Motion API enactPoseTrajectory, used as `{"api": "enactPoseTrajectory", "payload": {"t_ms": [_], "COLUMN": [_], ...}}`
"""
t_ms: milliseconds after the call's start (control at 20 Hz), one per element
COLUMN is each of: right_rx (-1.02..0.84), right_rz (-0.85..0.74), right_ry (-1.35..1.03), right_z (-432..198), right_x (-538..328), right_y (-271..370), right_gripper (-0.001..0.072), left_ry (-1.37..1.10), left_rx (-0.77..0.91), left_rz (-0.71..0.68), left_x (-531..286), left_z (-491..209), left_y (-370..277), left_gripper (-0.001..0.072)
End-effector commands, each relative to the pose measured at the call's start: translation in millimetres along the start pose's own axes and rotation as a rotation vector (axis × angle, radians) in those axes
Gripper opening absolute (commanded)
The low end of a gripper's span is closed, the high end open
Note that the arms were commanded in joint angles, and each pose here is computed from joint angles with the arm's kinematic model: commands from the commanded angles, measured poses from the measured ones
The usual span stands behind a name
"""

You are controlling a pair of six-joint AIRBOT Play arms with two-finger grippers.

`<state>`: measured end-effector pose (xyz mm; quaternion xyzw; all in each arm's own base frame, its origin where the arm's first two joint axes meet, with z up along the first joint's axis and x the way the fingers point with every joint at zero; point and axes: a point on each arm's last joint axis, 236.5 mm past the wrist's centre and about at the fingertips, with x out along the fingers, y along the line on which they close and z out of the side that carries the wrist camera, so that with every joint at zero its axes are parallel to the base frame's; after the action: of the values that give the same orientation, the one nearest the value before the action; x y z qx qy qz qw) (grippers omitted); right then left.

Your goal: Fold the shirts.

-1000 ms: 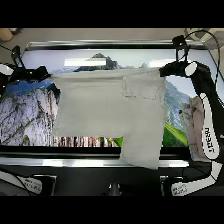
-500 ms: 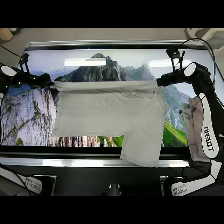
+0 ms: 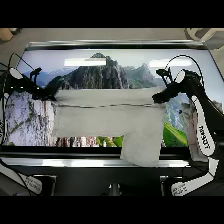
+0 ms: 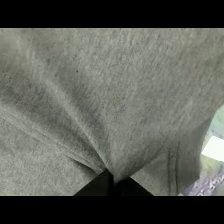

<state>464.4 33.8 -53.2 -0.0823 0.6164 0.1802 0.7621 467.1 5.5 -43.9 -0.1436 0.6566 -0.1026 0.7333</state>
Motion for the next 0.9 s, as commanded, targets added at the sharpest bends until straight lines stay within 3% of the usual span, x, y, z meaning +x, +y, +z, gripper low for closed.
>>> {"api": "enactPoseTrajectory", "payload": {"t_ms": [0, 200, 250, 300, 350, 400, 500, 600, 850], "right_rx": [0.007, 0.034, 0.036, 0.037, 0.037, 0.025, -0.044, -0.020, 0.008], "right_rz": [-0.016, -0.014, -0.014, -0.025, -0.031, -0.048, -0.122, -0.094, 0.068], "right_ry": [0.048, 0.055, 0.055, 0.029, 0.014, -0.001, 0.015, 0.111, 0.321], "right_z": [-12, -13, -13, -7, -4, -2, -10, -45, -144], "right_x": [1, 6, 7, 5, -2, -14, -46, -68, -64], "right_y": [-4, -4, -4, -6, -7, -8, -18, -17, 2], "right_gripper": [0.0019, 0.0021, 0.0024, 0.0144, 0.0373, 0.0449, 0.0493, 0.0489, 0.0484], "left_ry": [0.053, 0.088, 0.093, 0.102, 0.116, 0.126, 0.120, 0.148, 0.208], "left_rx": [-0.010, -0.024, -0.033, -0.042, -0.044, -0.048, -0.070, -0.104, -0.210], "left_rz": [0.008, -0.006, -0.013, -0.019, -0.021, -0.022, -0.007, 0.038, 0.029], "left_x": [10, 26, 27, 24, 19, 9, -18, -45, -25], "left_z": [-9, -13, -14, -16, -20, -24, -31, -51, -153], "left_y": [3, -4, -5, -7, -6, -3, 11, 32, 46], "left_gripper": [0.0029, 0.0030, 0.0069, 0.0229, 0.0427, 0.0535, 0.0523, 0.0449, 0.0472]}}
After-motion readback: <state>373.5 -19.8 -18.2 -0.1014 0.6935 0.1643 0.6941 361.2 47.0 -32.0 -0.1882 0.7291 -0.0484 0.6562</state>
